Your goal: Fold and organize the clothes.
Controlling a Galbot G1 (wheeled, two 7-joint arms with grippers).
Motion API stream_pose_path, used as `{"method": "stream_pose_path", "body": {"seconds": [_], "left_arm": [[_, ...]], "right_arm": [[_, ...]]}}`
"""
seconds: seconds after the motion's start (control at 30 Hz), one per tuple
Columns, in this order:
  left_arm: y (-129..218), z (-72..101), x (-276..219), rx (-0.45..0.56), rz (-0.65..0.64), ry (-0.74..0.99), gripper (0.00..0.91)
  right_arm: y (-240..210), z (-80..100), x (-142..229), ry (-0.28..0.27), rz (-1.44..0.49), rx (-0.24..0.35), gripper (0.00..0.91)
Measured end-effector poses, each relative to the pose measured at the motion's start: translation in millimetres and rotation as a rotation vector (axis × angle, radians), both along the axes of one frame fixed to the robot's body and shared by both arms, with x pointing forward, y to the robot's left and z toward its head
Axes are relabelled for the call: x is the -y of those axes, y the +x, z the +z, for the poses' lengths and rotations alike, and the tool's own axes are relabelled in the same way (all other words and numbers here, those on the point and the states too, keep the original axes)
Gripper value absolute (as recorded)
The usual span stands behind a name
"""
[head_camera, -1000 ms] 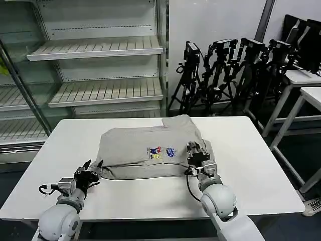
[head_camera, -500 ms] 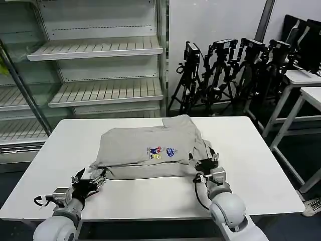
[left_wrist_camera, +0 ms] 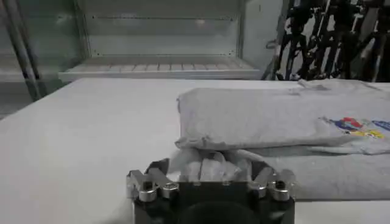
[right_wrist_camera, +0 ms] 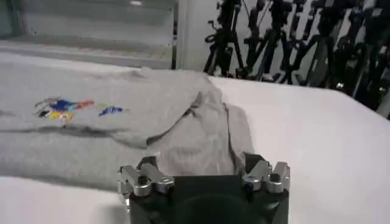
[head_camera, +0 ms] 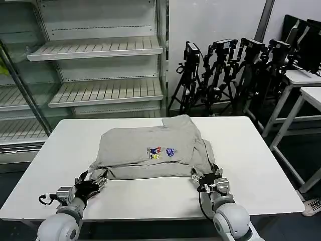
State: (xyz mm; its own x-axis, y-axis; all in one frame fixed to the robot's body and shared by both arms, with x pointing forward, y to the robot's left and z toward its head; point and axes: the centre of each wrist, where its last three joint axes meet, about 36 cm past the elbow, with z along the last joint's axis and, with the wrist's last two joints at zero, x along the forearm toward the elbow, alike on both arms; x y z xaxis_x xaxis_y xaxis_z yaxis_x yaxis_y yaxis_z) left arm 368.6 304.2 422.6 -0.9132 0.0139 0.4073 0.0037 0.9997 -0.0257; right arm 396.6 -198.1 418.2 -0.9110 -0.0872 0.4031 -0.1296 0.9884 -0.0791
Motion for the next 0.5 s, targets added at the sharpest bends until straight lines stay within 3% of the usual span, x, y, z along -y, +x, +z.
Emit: {"method": "stream_pose_path", "body": {"seconds": [0.5], "left_arm": [[-2.1, -5.5, -3.4, -0.033, -0.002, -0.038, 0.030]], "right_arm": [[-3.0, -5.3, 3.6, 0.006, 0.005, -0.022, 0.000]]}}
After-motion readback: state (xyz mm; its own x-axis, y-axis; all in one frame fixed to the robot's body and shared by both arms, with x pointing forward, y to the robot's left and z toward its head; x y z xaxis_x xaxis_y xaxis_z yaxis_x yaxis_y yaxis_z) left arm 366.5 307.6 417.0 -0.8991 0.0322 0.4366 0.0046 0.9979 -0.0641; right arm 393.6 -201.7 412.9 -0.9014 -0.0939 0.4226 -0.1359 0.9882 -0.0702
